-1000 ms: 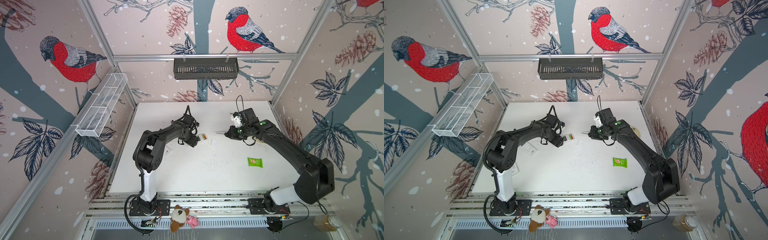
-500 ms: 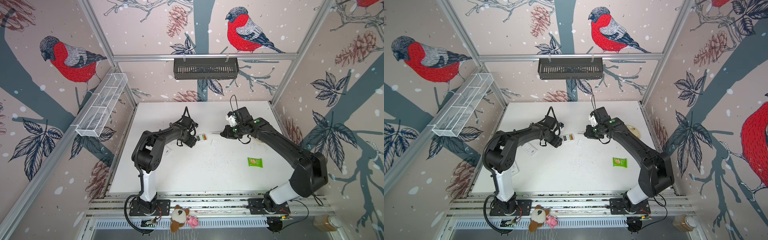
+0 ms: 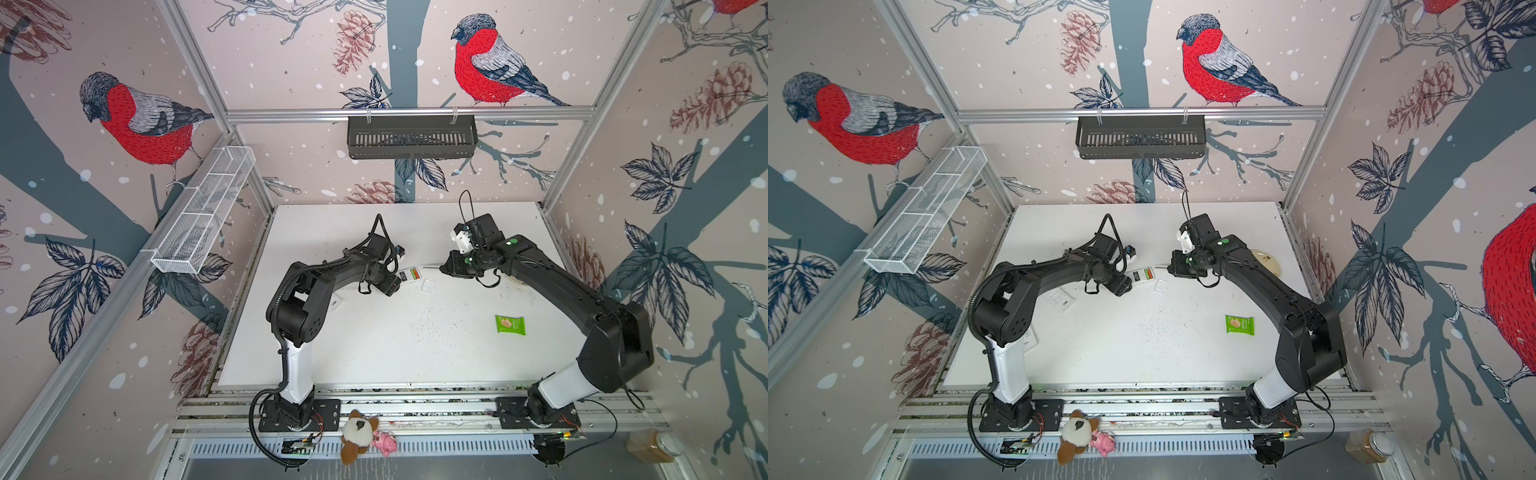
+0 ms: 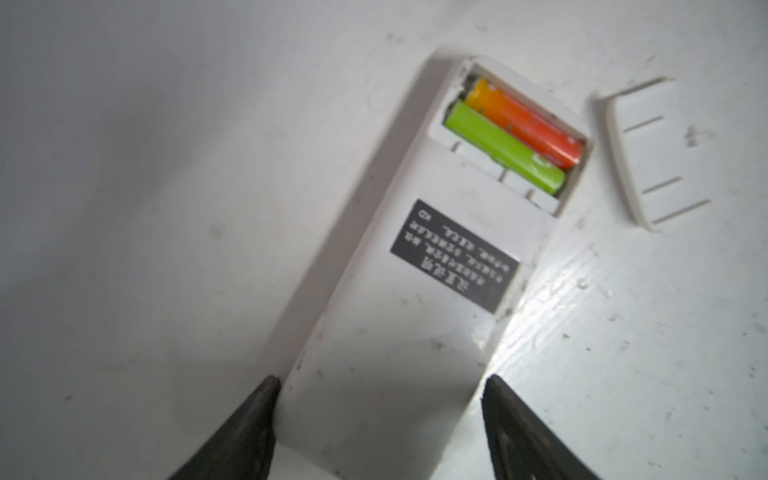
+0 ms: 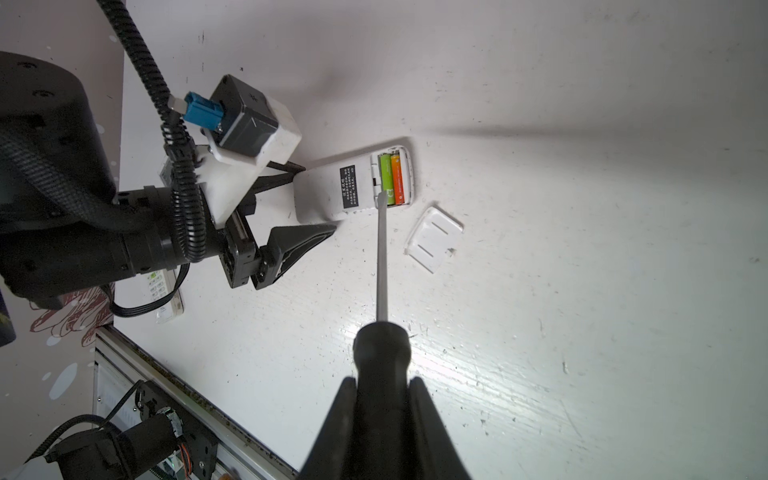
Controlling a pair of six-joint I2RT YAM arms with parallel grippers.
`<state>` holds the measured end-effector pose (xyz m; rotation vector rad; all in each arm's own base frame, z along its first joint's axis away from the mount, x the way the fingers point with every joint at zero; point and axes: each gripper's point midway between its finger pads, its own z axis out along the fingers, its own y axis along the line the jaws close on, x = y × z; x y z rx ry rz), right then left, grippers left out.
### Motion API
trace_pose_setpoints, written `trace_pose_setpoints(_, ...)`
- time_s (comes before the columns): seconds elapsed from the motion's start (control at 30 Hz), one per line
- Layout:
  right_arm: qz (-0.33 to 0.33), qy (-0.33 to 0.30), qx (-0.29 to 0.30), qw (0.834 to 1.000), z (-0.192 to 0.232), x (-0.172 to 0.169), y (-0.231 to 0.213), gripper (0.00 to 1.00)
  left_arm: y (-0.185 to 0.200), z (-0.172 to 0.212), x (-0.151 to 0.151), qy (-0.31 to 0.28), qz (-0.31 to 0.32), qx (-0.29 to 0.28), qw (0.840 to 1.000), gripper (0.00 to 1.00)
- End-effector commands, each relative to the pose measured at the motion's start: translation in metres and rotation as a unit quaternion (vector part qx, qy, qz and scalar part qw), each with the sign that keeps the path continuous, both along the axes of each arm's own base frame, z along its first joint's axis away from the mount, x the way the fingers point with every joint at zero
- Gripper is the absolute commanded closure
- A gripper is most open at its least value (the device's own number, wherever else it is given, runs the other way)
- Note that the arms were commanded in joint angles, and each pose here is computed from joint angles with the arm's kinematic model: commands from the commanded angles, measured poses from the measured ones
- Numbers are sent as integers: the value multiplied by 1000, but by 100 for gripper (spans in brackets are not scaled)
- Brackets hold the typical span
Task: Unload the batteries from the remote control
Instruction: 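Grasp the remote's end with the left gripper and pin it to the table, then insert the screwdriver tip beside the green battery with the right gripper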
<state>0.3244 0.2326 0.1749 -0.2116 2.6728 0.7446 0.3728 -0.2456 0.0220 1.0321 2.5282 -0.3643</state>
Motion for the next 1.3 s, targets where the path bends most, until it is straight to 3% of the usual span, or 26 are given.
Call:
trace_pose_setpoints(0.0,2,-12,3,1000,3,5,2,99,-5,-11,-36,66,-32,-5,997,25)
trace_pose_setpoints(0.4,-2,-10,0,1000,2,4,-3,99,-1,-14,-39,58,-17,4,998,31)
trace_pose_setpoints(0.7,13,8,-28,999,-8,-4,-8,99,3,-15,-46,31,-18,15,999,47)
trace_pose_setpoints(0.93,26,22,-49,998,-12,-4,-6,99,1,-17,-48,5,-28,35,999,54)
trace_pose_setpoints(1.27,64,46,-98,992,-18,-10,7,99,4,-8,-58,-90,-80,82,989,75)
